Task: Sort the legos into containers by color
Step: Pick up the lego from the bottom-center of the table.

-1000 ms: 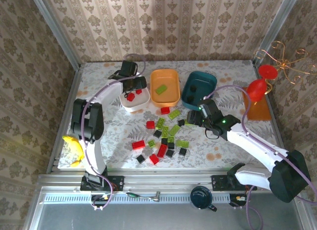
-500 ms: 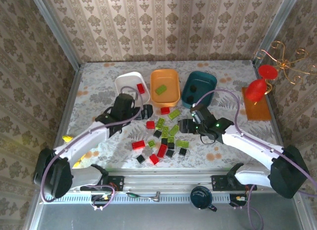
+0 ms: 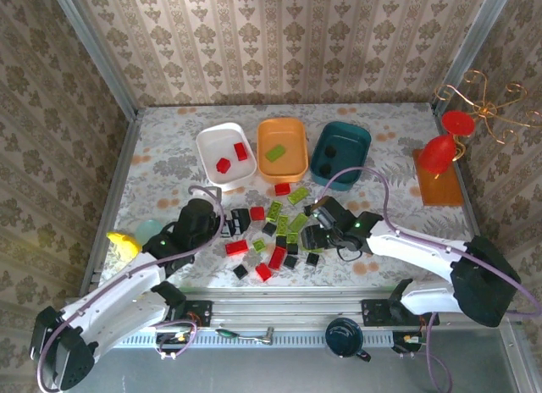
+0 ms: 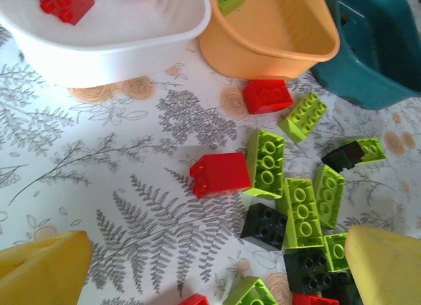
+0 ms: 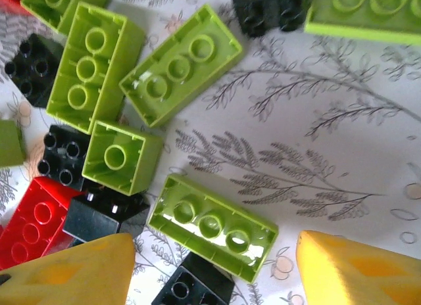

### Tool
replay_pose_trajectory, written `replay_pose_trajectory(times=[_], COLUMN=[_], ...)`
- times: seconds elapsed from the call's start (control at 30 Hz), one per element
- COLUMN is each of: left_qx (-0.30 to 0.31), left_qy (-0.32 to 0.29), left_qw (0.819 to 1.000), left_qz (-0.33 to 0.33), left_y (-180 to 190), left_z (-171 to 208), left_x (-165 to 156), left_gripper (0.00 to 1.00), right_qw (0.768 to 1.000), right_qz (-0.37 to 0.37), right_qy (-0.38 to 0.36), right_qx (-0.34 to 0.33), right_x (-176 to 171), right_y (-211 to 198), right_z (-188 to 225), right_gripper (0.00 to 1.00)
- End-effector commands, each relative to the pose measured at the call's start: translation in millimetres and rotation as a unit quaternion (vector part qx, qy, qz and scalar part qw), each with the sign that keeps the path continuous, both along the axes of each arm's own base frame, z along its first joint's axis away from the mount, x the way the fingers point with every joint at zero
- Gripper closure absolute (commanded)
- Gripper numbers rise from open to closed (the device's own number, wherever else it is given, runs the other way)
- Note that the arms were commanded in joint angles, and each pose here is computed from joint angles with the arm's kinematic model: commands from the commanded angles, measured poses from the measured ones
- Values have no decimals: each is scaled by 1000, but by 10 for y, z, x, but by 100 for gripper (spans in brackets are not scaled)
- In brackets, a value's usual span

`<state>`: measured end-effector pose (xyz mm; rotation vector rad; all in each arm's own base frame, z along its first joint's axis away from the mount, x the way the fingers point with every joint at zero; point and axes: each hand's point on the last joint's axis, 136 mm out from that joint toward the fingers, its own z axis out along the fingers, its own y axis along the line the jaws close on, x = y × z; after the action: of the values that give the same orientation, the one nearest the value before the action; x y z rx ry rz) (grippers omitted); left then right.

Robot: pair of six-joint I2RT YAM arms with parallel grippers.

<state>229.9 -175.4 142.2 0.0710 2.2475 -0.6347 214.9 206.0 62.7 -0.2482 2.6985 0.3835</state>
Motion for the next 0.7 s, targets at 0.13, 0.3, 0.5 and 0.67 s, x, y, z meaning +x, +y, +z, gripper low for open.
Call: replay_pose_trajectory(times=[0.13, 0.3, 0.5, 0.67], left_qx=[6, 5, 12, 14], left_qy=[17, 20, 22, 26], left_qw=[1000, 1000, 999, 999], left_qz=[22, 23, 29, 28], left_y=[113, 110, 148, 167], left_z=[-160, -209, -229, -261], left_x=[-75, -75, -80, -108], left_gripper=[0, 0, 0, 0], right_qw=[996, 995, 994, 993], right_qz=[42, 29, -9, -41], right_qy=[55, 53, 33, 24], right_qx=[-60, -77, -101, -105], right_x=[-477, -542, -466, -424], right_y=[-17, 29, 85, 69], right_z=[-336, -429, -484, -517], right_gripper=[33, 33, 33, 34])
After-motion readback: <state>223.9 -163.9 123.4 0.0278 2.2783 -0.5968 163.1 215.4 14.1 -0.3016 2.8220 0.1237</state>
